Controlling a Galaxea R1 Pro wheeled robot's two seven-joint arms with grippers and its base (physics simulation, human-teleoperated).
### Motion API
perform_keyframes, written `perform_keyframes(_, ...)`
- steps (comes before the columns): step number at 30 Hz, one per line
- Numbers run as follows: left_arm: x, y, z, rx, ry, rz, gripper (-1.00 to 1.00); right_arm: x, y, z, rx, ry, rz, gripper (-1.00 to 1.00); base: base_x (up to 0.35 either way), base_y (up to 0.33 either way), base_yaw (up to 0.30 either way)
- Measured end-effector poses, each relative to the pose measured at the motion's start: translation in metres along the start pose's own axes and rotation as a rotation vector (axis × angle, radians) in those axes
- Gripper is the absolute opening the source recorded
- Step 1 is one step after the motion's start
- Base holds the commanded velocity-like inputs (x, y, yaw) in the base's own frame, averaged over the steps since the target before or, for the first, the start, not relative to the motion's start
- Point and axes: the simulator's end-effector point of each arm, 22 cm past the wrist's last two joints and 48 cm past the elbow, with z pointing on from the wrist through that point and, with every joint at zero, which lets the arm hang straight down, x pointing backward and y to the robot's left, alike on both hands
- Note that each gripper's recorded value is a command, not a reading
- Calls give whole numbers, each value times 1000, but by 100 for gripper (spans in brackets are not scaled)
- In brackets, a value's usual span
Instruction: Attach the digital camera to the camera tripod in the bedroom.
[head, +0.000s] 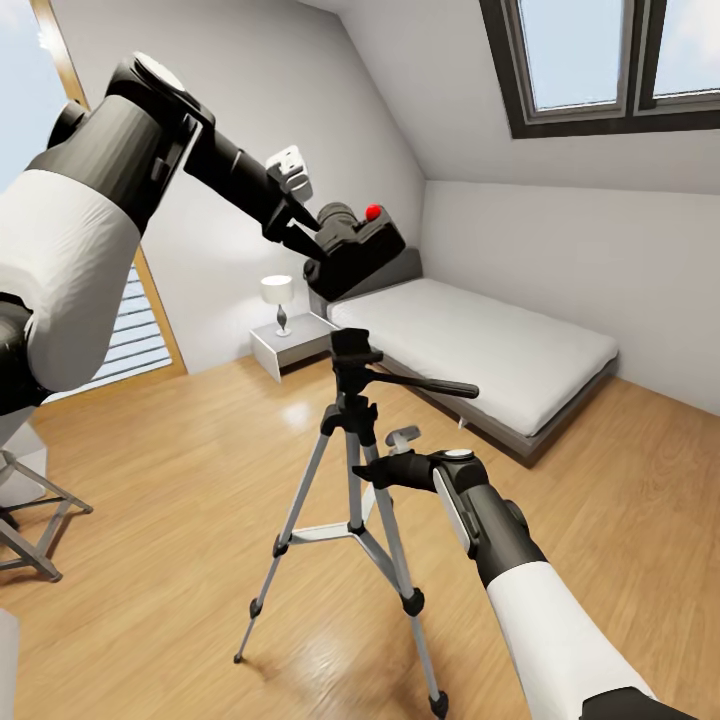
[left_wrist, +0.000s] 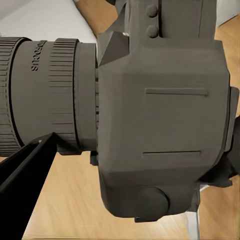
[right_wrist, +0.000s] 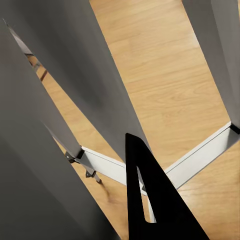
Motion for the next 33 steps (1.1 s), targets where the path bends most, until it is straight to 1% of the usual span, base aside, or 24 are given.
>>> perform_keyframes(1,1,0,0,-3,8,-6,-100,0,0,0,0,0,1,-100,0,0,0)
perform_keyframes(4,6,2,1,-14,38,-4,-100,0,0,0,1,-1,2,-100,0,0,0)
perform_keyframes(5,12,3,1,-24,71,1,-100,0,-1,0,1,-2,2,-100,0,0,0)
perform_keyframes(8,21,5,3,-38,123,12,-100,0,-1,0,2,-2,3,-100,0,0,0)
perform_keyframes(9,25,6,4,-43,150,17,-100,-1,-1,0,2,-3,4,-100,0,0,0)
perform_keyframes(13,33,7,5,-50,188,23,-100,0,-1,0,2,-2,3,-100,0,0,0)
perform_keyframes(19,41,10,2,-58,211,23,-100,0,-1,0,3,-3,4,-100,0,0,0)
perform_keyframes(21,47,15,-5,-68,209,10,-100,0,-1,0,3,-2,3,-100,0,0,0)
perform_keyframes(24,53,20,-16,-75,187,-13,-100,0,-1,0,3,-2,3,-100,0,0,0)
perform_keyframes(25,55,23,-24,-75,153,-32,-100,0,-1,0,3,-2,3,-100,0,0,0)
perform_keyframes(27,51,24,-34,-67,89,-52,-100,0,-1,0,3,-2,3,-100,0,0,0)
perform_keyframes(28,47,24,-40,-61,47,-60,-100,0,-1,0,3,-2,3,-100,0,0,0)
perform_keyframes(29,34,24,-56,-49,-57,-75,-100,0,-1,0,3,-3,3,-100,0,0,0)
perform_keyframes(32,8,24,-94,-29,-266,-93,-100,0,-1,0,3,-3,3,-100,0,0,0)
perform_keyframes(33,-8,24,-124,-14,-413,-102,-100,-1,-1,0,4,-3,3,-100,0,0,0)
